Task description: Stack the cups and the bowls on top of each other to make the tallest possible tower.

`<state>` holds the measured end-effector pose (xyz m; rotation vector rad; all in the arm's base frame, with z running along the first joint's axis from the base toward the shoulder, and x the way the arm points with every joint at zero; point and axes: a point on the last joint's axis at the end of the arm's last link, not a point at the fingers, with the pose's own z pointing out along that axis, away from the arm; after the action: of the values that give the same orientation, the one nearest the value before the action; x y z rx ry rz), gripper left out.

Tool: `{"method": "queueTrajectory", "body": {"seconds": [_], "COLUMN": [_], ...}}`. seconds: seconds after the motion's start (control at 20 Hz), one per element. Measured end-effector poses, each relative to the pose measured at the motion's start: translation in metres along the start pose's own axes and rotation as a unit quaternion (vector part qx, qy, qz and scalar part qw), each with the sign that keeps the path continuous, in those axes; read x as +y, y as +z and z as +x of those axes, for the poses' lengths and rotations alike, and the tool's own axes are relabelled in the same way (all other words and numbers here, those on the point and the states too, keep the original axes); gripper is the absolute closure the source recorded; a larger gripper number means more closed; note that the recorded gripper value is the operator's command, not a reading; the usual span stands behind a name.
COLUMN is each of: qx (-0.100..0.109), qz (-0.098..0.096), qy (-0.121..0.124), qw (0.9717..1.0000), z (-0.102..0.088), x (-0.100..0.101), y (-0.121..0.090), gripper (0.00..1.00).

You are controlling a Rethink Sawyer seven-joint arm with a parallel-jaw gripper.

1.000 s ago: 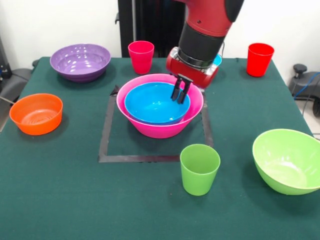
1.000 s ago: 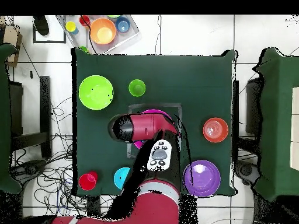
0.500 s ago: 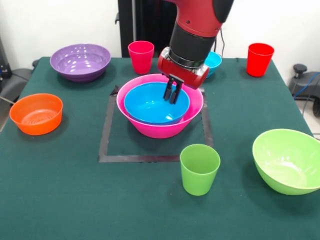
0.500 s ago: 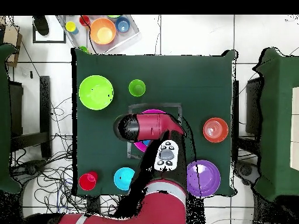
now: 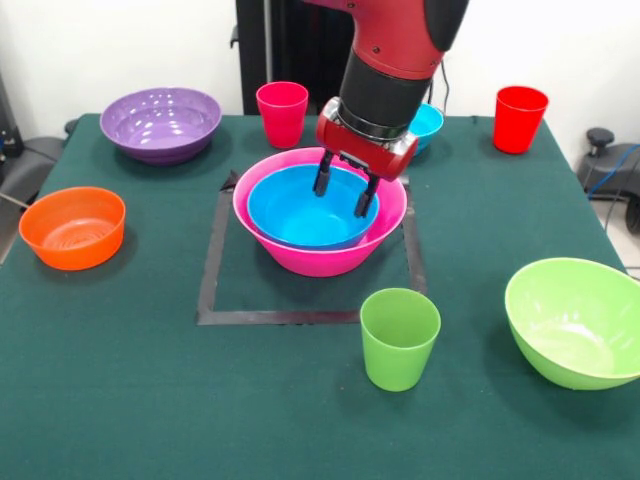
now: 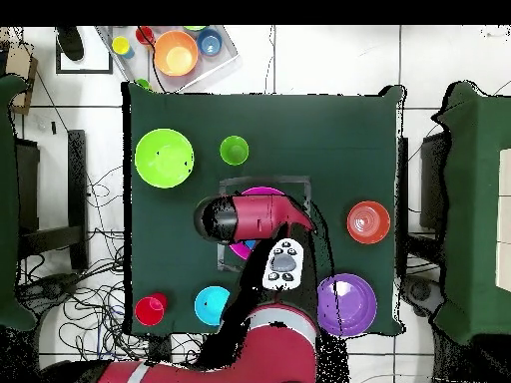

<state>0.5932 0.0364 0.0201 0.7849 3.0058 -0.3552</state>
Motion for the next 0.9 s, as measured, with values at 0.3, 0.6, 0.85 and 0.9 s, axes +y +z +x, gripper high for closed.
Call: {"method": "queueTrajectory", "body": {"seconds": [0.3, 0.6, 0.85, 0.9], "qx": [0.009, 0.04, 0.105, 0.118], "qz": [0.001, 0.004, 0.017, 0.017], "qy": [0.003, 0.019, 0.04, 0.045], "qw": [1.0, 0.999, 0.9935, 0.9918], "z": [-0.001, -0.005, -0.008, -0.009], "x": [0.0, -0.004, -0.008, -0.008], "y": [-0.012, -0.049, -0.111, -0.125], "gripper": [0.0, 0.0, 0.0, 0.0]}}
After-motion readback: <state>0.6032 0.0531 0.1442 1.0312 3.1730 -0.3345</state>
